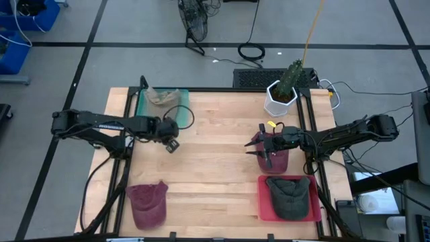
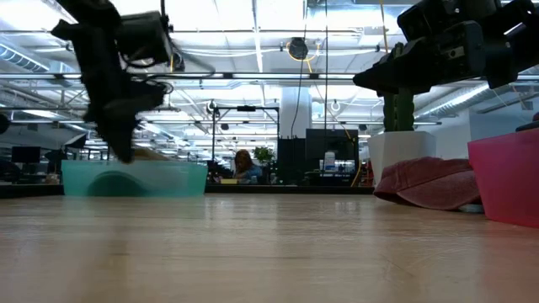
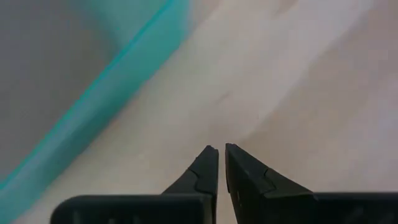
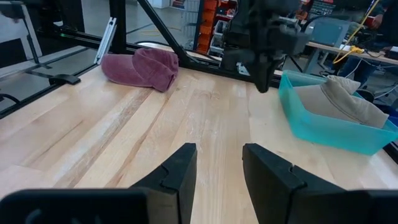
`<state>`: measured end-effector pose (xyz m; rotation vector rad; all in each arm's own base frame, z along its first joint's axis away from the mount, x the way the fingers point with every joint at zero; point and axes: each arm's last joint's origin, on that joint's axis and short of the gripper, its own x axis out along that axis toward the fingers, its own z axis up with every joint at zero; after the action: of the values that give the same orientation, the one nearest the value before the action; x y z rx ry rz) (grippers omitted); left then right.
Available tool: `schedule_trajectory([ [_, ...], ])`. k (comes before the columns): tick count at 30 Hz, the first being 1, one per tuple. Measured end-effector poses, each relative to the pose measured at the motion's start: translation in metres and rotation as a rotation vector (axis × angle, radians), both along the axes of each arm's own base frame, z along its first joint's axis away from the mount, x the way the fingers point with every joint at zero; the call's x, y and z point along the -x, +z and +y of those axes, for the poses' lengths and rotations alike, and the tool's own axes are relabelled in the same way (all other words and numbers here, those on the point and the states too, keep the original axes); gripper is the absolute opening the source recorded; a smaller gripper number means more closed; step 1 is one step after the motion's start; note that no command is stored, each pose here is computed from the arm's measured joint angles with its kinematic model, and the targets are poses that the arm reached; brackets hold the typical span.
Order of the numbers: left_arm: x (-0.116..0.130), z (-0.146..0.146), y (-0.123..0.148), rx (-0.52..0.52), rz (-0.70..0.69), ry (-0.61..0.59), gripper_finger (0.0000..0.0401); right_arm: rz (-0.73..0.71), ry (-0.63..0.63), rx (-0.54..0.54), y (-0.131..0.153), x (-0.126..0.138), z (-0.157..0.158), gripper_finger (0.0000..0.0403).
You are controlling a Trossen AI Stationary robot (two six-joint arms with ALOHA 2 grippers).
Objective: Pick & Place hat
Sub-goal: Adjust the green bin on the table
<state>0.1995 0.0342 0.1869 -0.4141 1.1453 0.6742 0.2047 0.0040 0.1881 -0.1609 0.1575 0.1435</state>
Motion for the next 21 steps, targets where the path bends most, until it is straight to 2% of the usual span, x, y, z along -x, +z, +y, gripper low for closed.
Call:
schedule_trajectory([
  [4,0.006,0.006,-0.012,-0.117,0.158,0.117,0.0037,-0.001,-0.001,0.000,0.000,0.000,0.000,0.0116],
  [14,0.008,0.027,-0.014,-0.329,0.219,0.226,0.0037,0.001,-0.028,0.005,0.000,0.000,-0.001,0.0116],
  [21,0.011,0.040,-0.014,-0.351,0.226,0.280,0.0037,0.018,-0.028,0.005,-0.002,-0.001,-0.001,0.0116],
])
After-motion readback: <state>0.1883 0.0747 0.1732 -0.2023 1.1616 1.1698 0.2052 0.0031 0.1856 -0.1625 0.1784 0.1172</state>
